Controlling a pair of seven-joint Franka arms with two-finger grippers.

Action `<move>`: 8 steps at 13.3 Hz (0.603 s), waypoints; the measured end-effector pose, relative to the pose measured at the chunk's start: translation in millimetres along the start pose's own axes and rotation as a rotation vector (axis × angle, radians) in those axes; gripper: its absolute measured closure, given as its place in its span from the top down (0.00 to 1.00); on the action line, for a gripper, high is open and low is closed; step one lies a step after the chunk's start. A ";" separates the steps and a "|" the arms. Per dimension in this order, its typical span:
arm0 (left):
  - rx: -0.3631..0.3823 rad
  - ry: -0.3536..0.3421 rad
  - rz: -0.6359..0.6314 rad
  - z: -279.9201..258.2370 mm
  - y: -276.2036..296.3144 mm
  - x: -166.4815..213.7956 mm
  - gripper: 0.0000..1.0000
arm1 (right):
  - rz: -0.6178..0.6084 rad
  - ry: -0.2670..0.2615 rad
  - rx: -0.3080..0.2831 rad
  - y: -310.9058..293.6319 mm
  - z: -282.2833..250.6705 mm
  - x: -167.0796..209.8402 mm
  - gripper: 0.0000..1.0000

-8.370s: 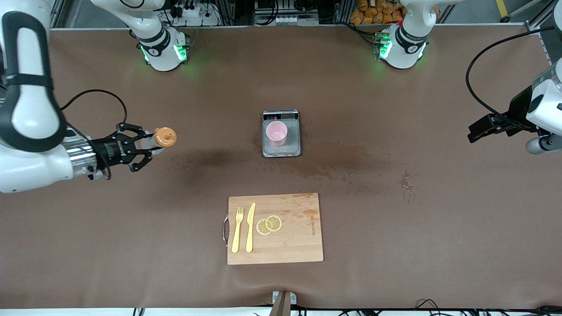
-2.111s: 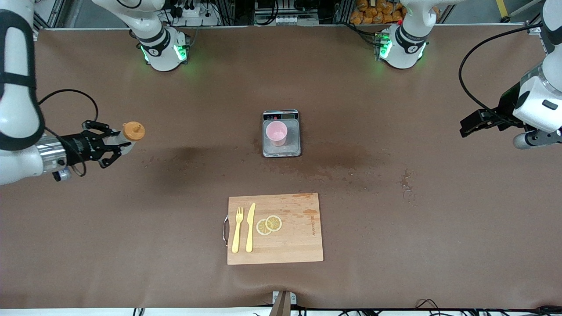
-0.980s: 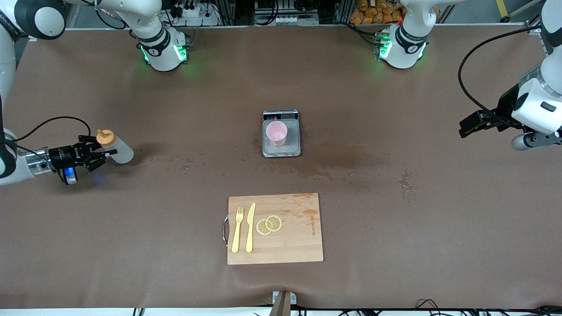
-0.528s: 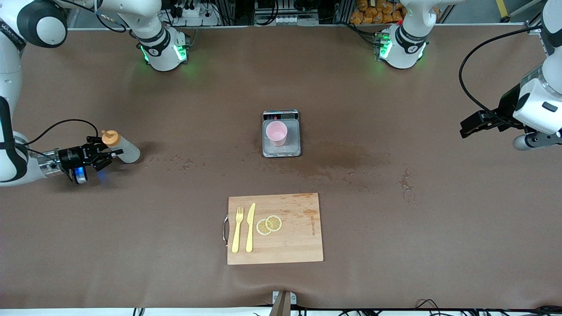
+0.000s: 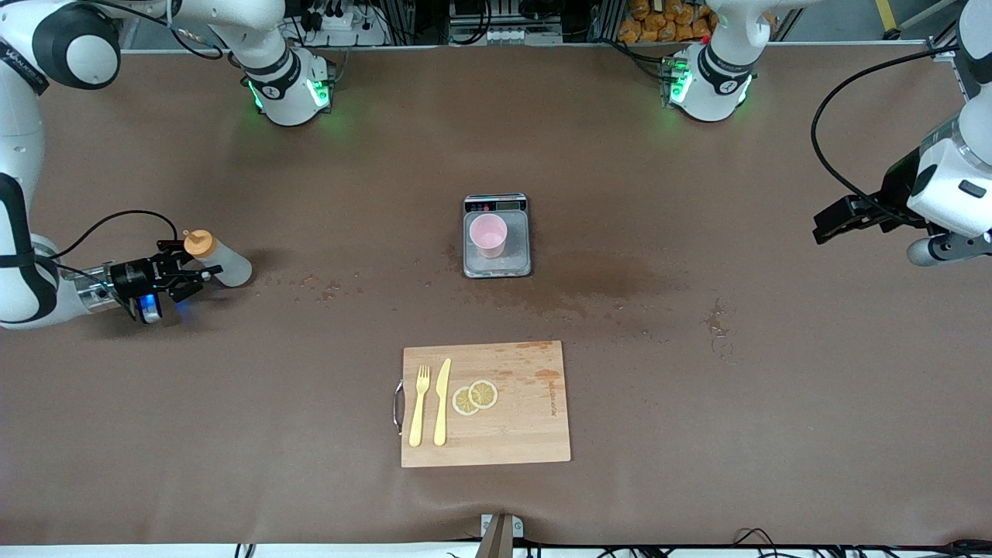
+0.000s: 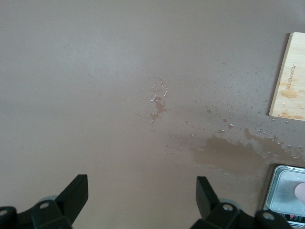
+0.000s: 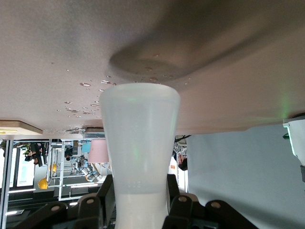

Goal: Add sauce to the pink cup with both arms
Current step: 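Lower the bottle upright onto the table and open the right gripper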

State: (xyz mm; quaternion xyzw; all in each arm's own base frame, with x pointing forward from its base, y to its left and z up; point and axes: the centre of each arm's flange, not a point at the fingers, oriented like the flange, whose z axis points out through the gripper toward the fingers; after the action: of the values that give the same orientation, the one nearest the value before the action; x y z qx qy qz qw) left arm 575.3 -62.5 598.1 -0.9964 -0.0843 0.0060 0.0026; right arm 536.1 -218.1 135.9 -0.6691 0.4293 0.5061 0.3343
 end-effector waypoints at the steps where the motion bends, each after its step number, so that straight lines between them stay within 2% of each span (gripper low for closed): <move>1: 0.000 0.000 0.000 0.0 0.0 0.0 1.00 | -0.002 -0.002 0.000 0.1 0.4 0.5 0.54; 6: 0.000 0.001 -0.006 0.0 -3.3 1.0 1.00 | -0.019 -0.008 0.000 0.4 2.4 3.0 0.56; 7: 0.000 0.001 -0.008 0.0 -4.2 1.3 1.00 | -0.020 -0.007 0.000 0.0 1.8 2.7 0.60; 8: 0.000 0.001 -0.009 0.0 -4.7 1.4 1.00 | -0.025 0.000 0.001 -1.6 -1.1 1.0 0.70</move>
State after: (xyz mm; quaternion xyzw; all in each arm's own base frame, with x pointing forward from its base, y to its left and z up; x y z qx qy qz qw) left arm 575.9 -57.6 598.2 -0.9960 -0.0887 0.0058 0.0027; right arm 538.1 -218.7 135.2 -0.6742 0.4213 0.5016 0.3411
